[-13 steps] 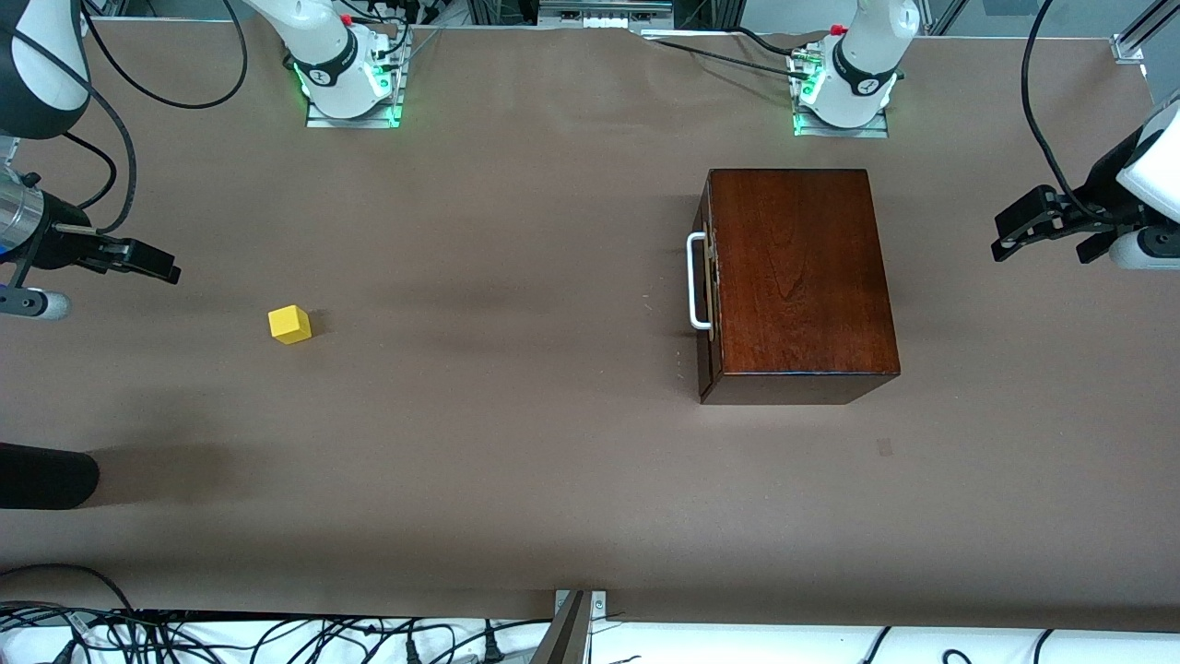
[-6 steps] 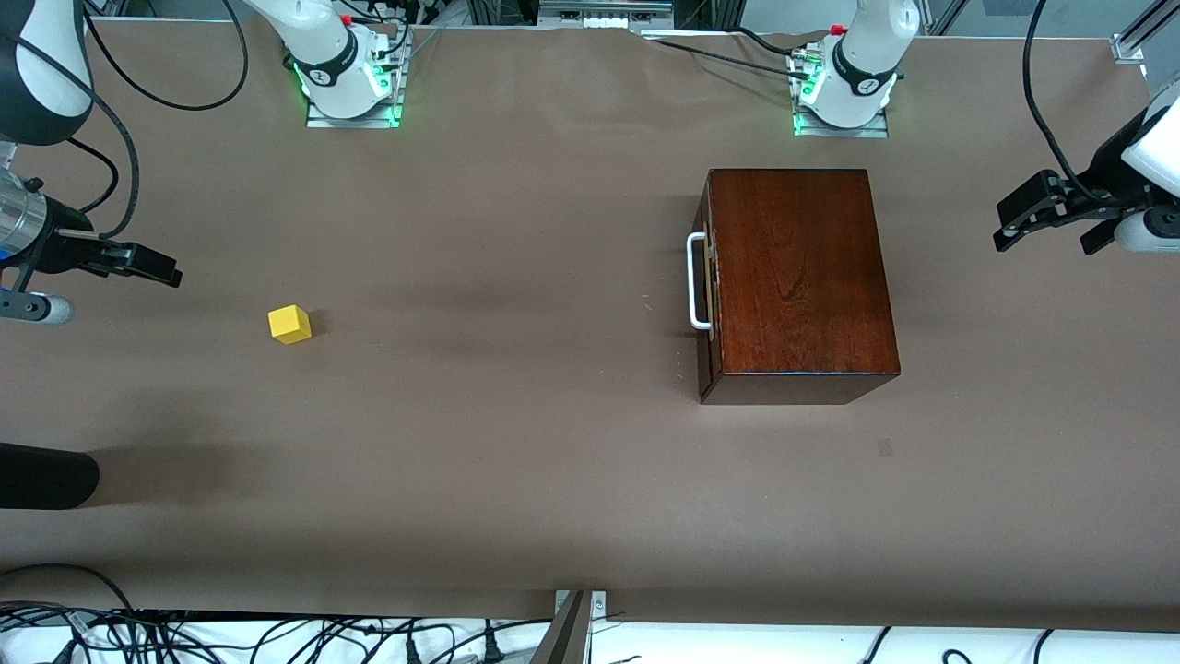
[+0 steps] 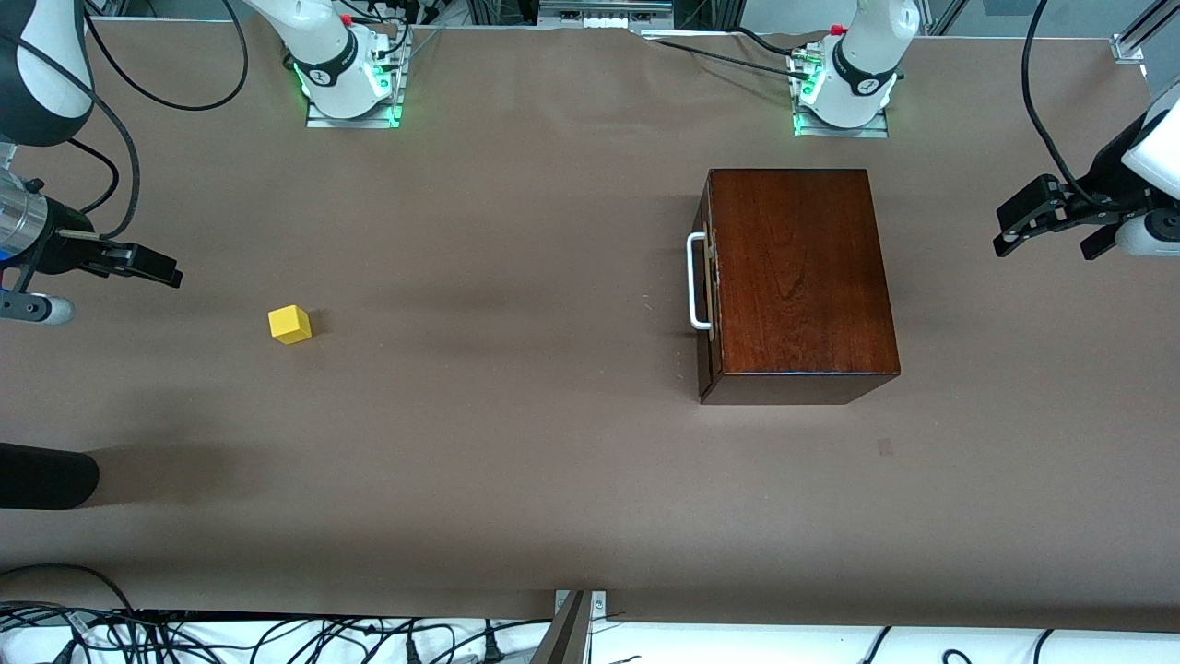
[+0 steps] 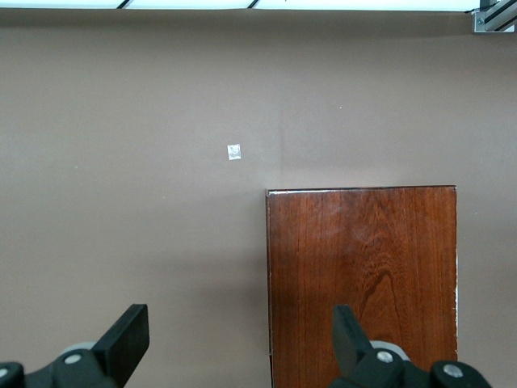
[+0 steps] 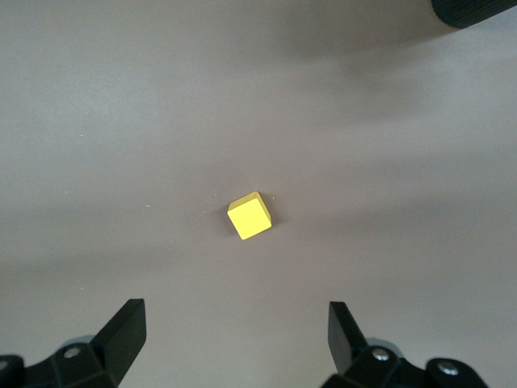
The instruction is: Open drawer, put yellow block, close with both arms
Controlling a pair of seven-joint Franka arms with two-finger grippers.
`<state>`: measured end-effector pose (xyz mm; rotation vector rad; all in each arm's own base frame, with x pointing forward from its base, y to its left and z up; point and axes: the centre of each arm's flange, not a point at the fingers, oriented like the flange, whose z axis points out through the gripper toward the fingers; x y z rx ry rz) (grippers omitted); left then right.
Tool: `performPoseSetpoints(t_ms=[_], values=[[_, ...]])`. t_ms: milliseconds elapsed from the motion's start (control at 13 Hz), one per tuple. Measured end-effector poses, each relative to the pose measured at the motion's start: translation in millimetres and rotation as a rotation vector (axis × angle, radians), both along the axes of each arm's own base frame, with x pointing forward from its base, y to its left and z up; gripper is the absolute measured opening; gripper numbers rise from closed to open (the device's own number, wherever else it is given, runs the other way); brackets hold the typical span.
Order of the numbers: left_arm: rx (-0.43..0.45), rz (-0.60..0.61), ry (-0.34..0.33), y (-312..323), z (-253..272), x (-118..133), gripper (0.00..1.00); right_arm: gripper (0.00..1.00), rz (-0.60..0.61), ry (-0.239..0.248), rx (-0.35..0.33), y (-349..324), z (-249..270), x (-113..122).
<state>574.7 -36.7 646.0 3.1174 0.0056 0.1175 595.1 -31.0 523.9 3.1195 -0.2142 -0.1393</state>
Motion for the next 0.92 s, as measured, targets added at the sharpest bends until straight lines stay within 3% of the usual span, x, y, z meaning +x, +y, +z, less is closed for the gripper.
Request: performPoseSetpoints(t_ms=[923], values=[[-0.001, 0.009, 0.000, 5.5, -4.1, 3.8, 1.00, 1.00, 0.002, -0.010, 0.006, 3.1, -0.8, 2.1]])
